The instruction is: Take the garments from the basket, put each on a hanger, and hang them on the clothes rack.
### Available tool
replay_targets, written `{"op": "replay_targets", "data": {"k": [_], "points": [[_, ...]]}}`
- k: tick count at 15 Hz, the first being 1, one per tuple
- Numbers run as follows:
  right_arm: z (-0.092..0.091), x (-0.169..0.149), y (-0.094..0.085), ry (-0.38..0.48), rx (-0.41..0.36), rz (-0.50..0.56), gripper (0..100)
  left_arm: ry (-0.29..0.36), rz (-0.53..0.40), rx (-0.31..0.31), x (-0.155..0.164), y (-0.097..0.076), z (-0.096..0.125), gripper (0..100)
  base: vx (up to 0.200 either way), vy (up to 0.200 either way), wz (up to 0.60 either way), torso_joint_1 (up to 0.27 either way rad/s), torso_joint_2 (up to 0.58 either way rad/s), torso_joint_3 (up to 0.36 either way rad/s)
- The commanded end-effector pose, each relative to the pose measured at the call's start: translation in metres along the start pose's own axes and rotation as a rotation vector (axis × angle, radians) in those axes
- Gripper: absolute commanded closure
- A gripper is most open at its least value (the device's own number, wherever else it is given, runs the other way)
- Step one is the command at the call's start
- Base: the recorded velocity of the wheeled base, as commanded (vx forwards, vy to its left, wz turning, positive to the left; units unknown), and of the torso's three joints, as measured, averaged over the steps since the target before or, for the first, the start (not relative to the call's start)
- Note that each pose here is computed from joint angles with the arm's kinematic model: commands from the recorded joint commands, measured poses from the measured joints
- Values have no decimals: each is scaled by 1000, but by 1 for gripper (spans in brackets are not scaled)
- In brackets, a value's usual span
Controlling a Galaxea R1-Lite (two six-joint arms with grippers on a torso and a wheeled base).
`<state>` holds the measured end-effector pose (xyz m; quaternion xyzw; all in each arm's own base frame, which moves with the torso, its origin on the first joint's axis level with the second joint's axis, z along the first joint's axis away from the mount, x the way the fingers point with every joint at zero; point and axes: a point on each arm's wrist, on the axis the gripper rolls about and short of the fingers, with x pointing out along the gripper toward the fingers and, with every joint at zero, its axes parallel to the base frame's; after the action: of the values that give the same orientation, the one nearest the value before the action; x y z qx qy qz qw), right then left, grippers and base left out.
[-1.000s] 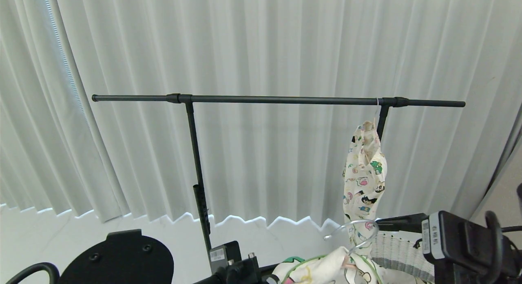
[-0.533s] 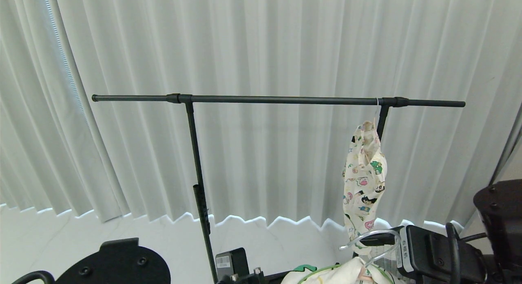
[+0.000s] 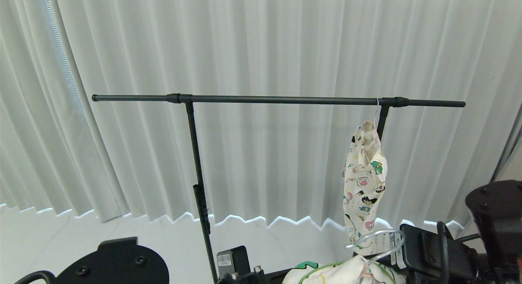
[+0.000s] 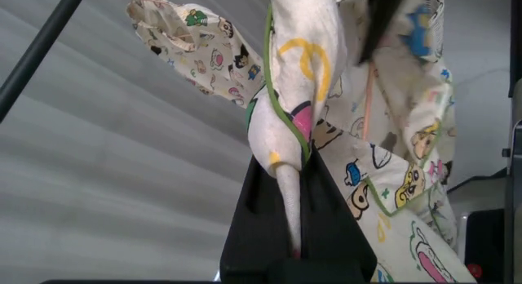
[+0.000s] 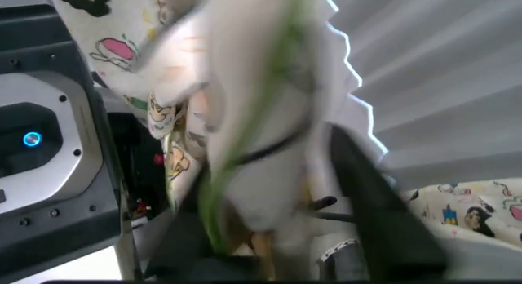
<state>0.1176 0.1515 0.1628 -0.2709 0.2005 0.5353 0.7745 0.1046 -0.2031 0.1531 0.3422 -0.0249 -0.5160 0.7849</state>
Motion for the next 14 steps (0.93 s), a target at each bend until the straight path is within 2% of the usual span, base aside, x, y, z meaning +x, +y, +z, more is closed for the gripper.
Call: {"op": "replay_targets", "data": {"k": [1, 6, 8, 9, 12, 14], "points": [[0, 1, -2, 2, 4, -6, 100, -10, 8, -1, 0, 1, 1, 100, 0, 0, 0, 0, 0, 0], [1, 0, -4, -15, 1, -22, 100, -16, 15, 6, 1, 1, 1, 100, 0, 0, 0, 0, 0, 0], [3, -2, -5, -37, -53, -35, 100, -13, 22, 14, 1, 2, 1, 100, 0, 0, 0, 0, 0, 0], [4, -4, -5, -45, -78, -39, 100, -11, 25, 12, 1, 2, 1, 0, 0, 0, 0, 0, 0, 0], [6, -18, -5, -82, -237, -78, 100, 17, 82, -20, -1, 8, -1, 0, 0, 0, 0, 0, 0, 0], [4, -23, -10, -80, -325, -114, 100, 10, 117, -36, -1, 14, -3, 0, 0, 0, 0, 0, 0, 0]]}}
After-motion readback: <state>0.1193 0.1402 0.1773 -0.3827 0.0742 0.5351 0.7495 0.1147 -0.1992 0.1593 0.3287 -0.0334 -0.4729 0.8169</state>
